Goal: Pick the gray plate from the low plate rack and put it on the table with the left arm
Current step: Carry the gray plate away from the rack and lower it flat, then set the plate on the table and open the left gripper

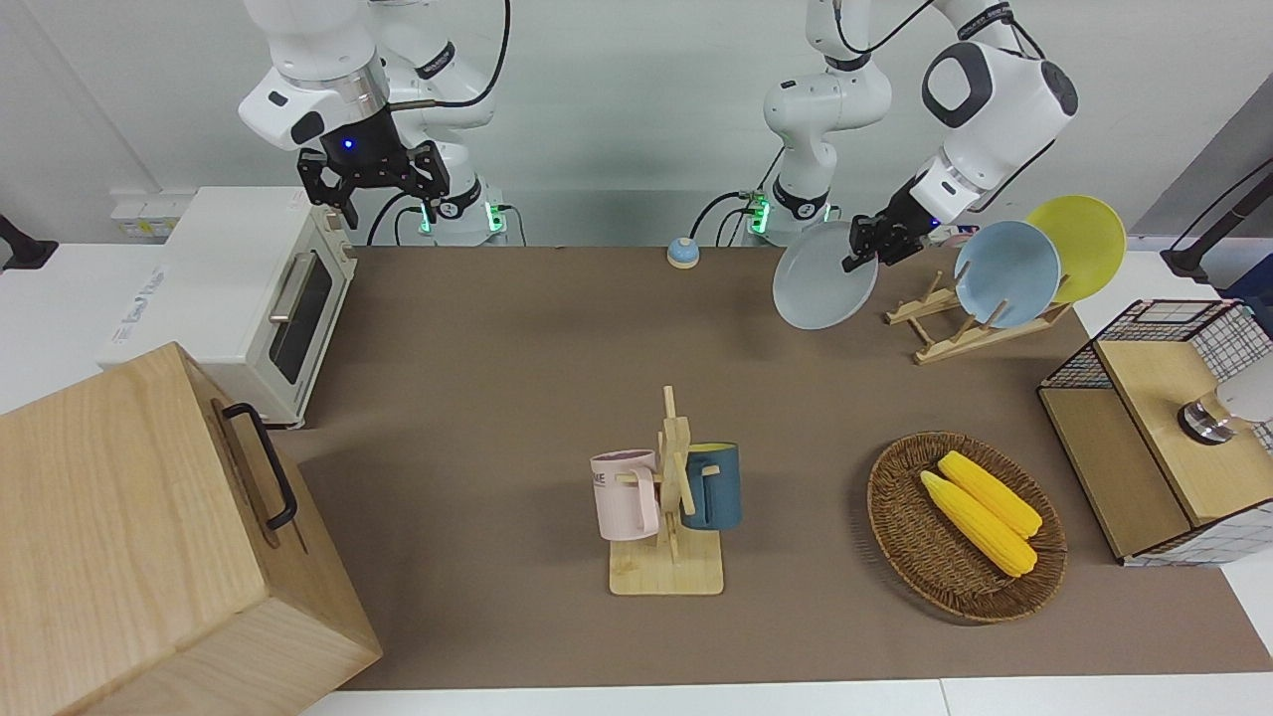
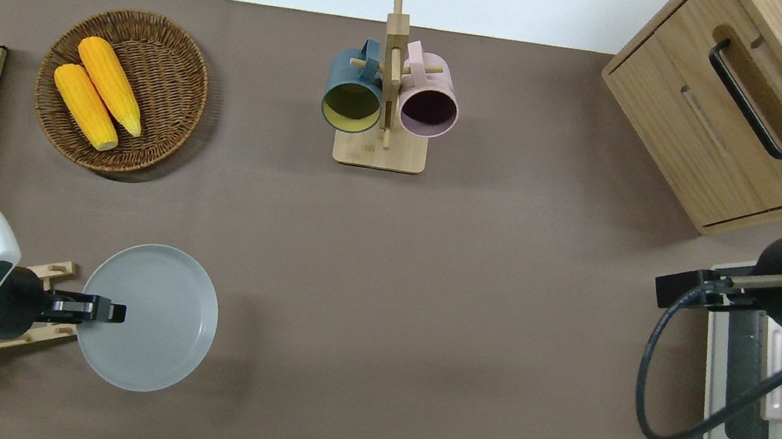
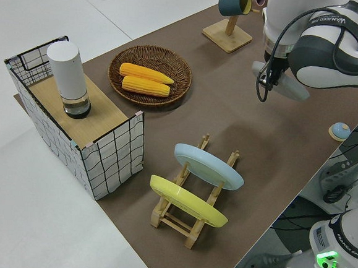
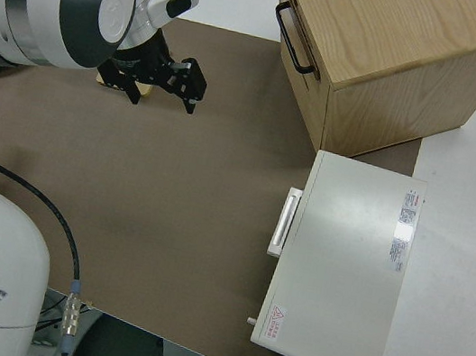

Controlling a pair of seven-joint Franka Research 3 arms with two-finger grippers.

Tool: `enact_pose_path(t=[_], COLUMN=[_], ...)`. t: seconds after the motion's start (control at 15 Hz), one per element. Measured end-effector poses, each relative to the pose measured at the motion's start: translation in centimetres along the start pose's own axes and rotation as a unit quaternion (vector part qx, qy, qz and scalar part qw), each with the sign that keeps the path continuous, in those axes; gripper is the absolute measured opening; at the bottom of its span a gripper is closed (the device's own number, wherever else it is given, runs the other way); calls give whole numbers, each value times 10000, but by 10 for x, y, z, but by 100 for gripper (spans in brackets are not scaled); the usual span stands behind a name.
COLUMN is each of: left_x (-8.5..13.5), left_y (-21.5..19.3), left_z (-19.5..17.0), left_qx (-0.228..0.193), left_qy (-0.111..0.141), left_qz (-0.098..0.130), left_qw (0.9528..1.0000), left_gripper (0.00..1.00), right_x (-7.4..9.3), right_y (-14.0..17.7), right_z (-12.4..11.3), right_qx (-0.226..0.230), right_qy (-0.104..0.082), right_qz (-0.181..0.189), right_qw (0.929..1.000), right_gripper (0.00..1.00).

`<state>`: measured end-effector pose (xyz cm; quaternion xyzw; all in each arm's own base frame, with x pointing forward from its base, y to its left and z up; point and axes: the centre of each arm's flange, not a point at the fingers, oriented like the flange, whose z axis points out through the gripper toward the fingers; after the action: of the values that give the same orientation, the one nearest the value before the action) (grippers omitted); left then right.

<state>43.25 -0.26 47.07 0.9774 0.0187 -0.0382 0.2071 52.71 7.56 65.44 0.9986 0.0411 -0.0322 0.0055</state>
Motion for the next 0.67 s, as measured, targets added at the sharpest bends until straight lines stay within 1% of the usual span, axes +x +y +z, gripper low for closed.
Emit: enact_pose_path(t=[0.2, 0.27, 0.47, 0.67], left_x=[-6, -8, -10, -6], left_y=[-18, -23, -32, -41], left_z=[32, 41, 58, 76], left_qx=[-128, -137, -122, -131], left_qy=[-55, -80, -141, -250], left_qz=[315, 383, 512, 664], left_qw=[9994, 9991, 9985, 9974], left_gripper=[10, 10, 10, 10], right_x=[0, 0, 0, 0], right_y=[0, 0, 0, 0], right_z=[0, 0, 0, 0], right_qx=[0, 0, 0, 0], right_qy=[0, 0, 0, 0], right_qz=[0, 0, 0, 0], right_qw=[10000, 10000, 10000, 10000], right_gripper=[99, 99, 99, 99])
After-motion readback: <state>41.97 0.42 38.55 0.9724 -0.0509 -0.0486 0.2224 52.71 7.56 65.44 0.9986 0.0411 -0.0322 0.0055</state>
